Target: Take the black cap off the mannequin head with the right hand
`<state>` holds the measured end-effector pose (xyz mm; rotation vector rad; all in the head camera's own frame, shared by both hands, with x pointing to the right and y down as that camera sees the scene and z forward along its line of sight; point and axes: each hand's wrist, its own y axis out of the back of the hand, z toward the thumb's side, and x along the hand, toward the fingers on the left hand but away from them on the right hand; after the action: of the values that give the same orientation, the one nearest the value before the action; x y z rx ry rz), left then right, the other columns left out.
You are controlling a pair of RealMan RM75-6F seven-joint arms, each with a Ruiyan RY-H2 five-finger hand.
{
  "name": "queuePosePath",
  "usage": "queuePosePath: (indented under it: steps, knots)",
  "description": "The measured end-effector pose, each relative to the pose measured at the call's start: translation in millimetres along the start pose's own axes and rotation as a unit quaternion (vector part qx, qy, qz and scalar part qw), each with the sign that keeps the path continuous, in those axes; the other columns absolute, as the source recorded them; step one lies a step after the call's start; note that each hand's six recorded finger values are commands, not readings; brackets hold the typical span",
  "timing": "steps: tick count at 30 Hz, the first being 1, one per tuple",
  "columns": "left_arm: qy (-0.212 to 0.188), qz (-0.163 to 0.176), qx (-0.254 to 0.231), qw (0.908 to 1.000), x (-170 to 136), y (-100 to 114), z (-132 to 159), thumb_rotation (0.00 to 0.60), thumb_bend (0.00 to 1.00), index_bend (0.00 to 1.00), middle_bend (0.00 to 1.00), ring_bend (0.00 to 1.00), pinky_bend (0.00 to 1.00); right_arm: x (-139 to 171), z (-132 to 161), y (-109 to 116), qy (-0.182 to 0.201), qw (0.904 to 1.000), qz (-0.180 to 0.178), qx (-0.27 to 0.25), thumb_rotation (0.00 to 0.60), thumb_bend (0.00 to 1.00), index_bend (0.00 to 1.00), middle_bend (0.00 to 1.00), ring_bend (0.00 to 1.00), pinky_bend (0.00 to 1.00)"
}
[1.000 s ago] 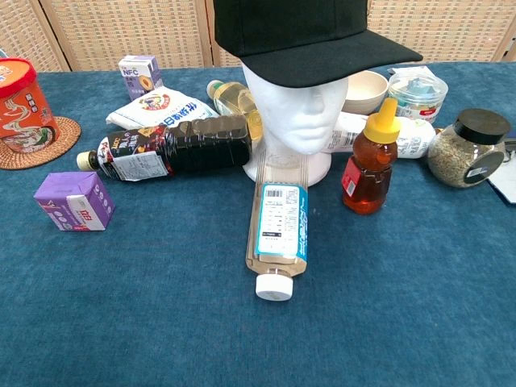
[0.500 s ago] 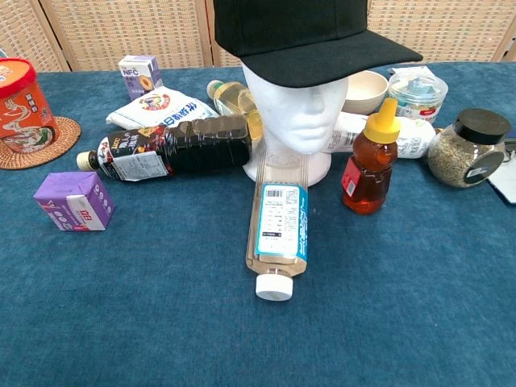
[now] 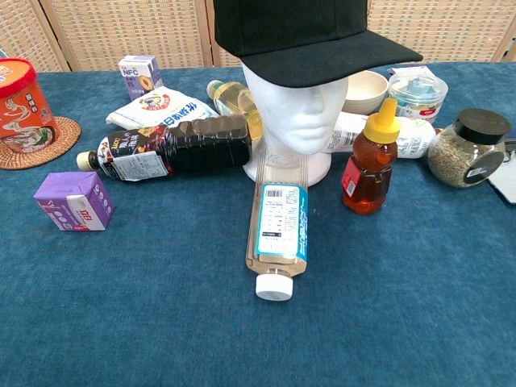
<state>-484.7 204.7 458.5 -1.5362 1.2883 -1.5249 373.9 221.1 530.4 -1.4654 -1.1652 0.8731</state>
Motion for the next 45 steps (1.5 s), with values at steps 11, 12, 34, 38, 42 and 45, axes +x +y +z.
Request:
queuePosePath:
  steps: [11, 12, 34, 38, 42, 45]
  knots:
    - [-0.001, -0.005, 0.0, 1.0, 3.2, -2.3, 0.3, 0.6, 0.08, 0.0, 0.0, 0.0, 0.14, -40.6, 28.7, -35.5, 0.083, 0.9964, 0.014, -0.002, 0.6, 0.0, 0.14, 0.22, 0.19, 0.23]
    - [0.0, -0.005, 0.0, 1.0, 3.5, -2.4, 0.0, 0.6, 0.08, 0.0, 0.0, 0.0, 0.14, -43.6, 30.5, -38.3, 0.089, 0.9959, 0.018, -0.003, 0.6, 0.0, 0.14, 0.23, 0.19, 0.23]
    - [0.026, -0.01, -0.005, 0.9996, 10.2, -10.6, -10.8, 0.6, 0.08, 0.0, 0.0, 0.0, 0.14, -82.4, 96.5, -52.4, 0.202, 0.9792, -0.009, -0.003, 0.6, 0.08, 0.2, 0.28, 0.25, 0.33]
    - [0.028, -0.008, -0.007, 0.9995, 10.3, -10.2, -12.1, 0.6, 0.08, 0.0, 0.0, 0.0, 0.14, -87.3, 106.7, -56.2, 0.21, 0.9776, -0.007, -0.001, 0.6, 0.14, 0.21, 0.29, 0.26, 0.35]
    - [0.027, -0.006, -0.009, 0.9996, 9.8, -8.2, -12.5, 0.6, 0.08, 0.0, 0.0, 0.0, 0.14, -91.1, 116.6, -64.8, 0.216, 0.9763, -0.001, 0.008, 0.6, 0.29, 0.22, 0.3, 0.28, 0.39]
    - [0.029, -0.002, -0.008, 0.9995, 9.4, -6.6, -14.0, 0.6, 0.08, 0.0, 0.0, 0.0, 0.14, -94.9, 121.9, -70.8, 0.213, 0.977, 0.0, 0.009, 0.6, 0.33, 0.24, 0.31, 0.3, 0.41]
